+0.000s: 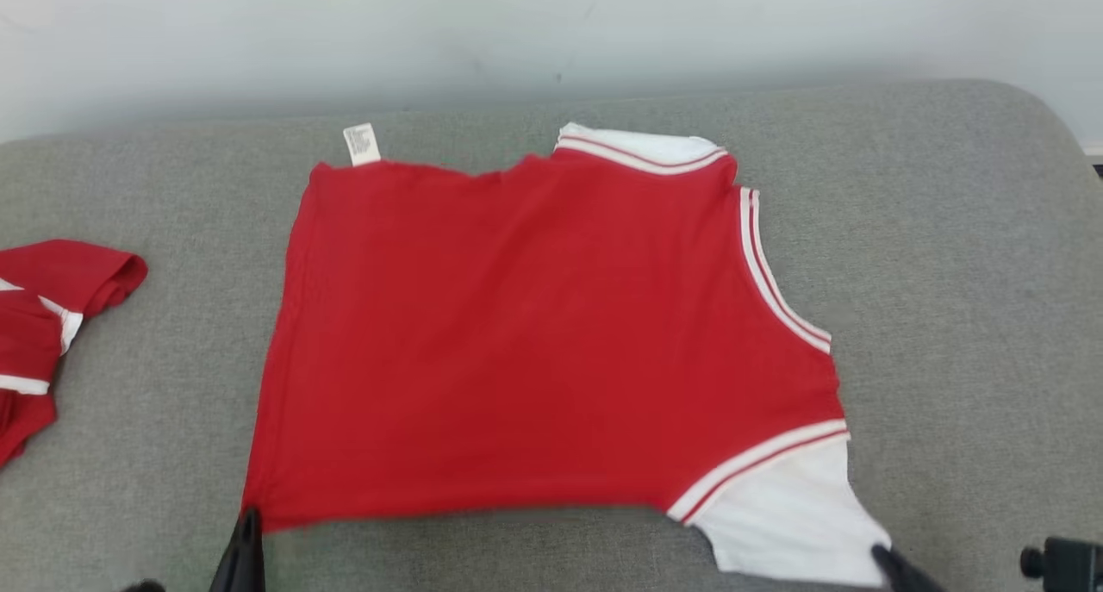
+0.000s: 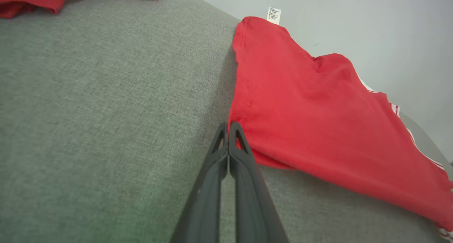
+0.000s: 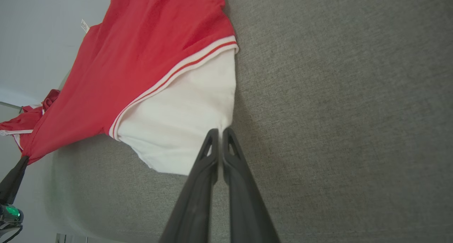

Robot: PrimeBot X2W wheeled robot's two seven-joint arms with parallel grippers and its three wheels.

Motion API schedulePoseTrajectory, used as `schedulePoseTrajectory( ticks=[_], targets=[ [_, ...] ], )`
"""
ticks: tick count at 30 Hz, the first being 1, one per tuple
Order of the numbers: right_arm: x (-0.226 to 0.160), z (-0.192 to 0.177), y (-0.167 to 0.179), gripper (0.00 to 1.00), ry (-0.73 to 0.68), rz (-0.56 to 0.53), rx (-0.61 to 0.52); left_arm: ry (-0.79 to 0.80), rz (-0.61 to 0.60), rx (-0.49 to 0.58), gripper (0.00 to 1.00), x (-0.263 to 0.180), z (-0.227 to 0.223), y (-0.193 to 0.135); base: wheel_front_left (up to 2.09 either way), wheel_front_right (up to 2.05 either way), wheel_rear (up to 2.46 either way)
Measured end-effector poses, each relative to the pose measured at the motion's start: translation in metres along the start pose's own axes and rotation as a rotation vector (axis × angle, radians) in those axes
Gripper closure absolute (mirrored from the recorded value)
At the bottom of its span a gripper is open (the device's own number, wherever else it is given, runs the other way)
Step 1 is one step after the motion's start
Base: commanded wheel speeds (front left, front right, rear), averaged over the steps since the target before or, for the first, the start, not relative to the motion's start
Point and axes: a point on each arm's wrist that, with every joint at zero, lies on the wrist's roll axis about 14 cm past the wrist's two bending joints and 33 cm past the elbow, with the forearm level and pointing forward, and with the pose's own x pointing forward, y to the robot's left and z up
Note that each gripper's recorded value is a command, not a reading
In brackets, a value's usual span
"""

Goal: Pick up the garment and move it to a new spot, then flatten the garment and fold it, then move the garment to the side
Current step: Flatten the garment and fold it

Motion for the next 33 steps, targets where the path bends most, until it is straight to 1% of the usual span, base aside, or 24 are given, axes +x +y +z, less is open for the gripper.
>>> schedulePoseTrajectory(
  ticks=[4,11,16,21,25,28,33],
  targets=[
    [-0.013,-0.016,0.012,1.00,0.050,0.007,-0.003,0.015,0.035,0.033,1.00,-0.016,-0.007,0.009,0.00,0.00,0.00],
    [-0.018,-0.012,0.025,1.00,0.040,-0.004,-0.035,0.037,0.049,0.085,1.00,-0.026,-0.015,0.018,0.00,0.00,0.00],
    [-0.017,0.010,0.036,1.00,-0.039,0.000,-0.061,0.028,0.025,0.129,1.00,-0.025,-0.013,0.014,0.00,0.00,0.00],
    [-0.012,0.036,0.044,1.00,-0.135,0.011,-0.099,-0.012,-0.030,0.209,1.00,-0.017,-0.001,0.003,0.00,0.00,0.00],
    [0.000,0.061,0.053,1.00,-0.200,0.033,-0.144,-0.059,-0.087,0.230,1.00,-0.003,0.013,-0.014,0.00,0.00,0.00],
    [0.012,0.074,0.057,1.00,-0.220,0.046,-0.196,-0.090,-0.133,0.257,1.00,0.011,0.028,-0.026,0.00,0.00,0.00],
    [0.032,0.103,0.056,1.00,-0.268,0.042,-0.262,-0.124,-0.181,0.279,1.00,0.038,0.046,-0.039,0.00,0.00,0.00]
  ],
)
